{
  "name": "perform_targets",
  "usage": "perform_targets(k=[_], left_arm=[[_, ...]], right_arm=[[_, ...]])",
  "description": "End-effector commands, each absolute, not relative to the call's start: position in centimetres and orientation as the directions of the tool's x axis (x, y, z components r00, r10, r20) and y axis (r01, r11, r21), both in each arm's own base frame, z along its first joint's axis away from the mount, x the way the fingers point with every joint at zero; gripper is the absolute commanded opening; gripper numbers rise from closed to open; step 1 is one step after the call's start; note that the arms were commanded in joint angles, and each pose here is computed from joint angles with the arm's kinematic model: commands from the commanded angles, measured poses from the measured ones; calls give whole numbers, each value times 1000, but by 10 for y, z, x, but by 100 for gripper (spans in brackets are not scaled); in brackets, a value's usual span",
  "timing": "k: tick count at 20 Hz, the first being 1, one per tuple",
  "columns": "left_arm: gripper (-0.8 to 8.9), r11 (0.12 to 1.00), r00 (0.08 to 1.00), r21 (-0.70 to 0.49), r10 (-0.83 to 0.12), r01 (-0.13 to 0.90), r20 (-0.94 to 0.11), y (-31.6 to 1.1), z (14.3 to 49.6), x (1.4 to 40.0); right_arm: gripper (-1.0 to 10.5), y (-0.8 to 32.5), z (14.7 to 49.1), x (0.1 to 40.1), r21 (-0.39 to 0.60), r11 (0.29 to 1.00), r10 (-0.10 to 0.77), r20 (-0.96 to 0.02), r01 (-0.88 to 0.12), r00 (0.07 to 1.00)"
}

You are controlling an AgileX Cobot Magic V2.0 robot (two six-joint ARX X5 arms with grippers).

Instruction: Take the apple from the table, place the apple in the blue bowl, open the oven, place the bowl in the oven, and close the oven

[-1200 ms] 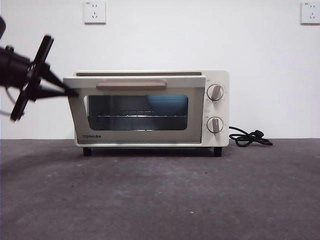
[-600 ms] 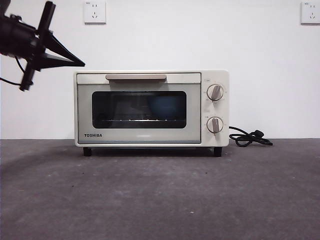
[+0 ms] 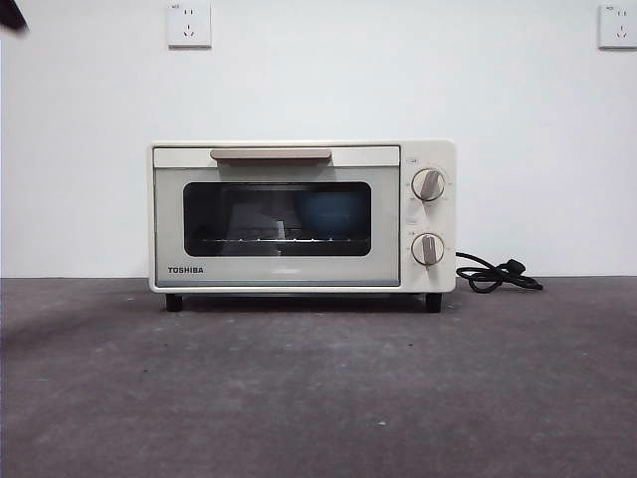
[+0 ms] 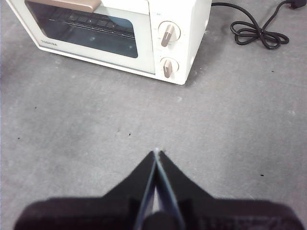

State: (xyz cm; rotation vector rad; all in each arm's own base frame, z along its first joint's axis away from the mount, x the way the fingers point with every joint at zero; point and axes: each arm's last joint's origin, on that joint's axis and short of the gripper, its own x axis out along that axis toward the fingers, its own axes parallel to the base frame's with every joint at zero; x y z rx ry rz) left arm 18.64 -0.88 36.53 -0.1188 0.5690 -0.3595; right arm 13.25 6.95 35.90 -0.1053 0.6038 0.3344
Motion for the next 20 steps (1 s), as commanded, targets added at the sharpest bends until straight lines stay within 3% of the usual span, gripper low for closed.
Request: perform_targets(k=[1,5,10,16,20], left_arm=[[-4,928,797,-201,-372,313,-475,-10,375,157],[-4,899,757,-310,-430,309,-492,-12,376,118],[-4,899,759,-308,-430,312,-488,-12,377,115],[-4,922,800,-81,-371,380,-471,-9,376,149],[-4,916,888,54,-369,398,-275,-9,370,162]], right_arm=[[1,70,357,133,6,944,272,-576,-330,770],[1,70,357,133,6,944,272,-576,-330,770],[1,70,357,133,6,944,272,-576,-330,770],[1,70,357,133,6,944,272,-576,-330,770],[1,70,357,133,5,944,272,-577,-330,770]])
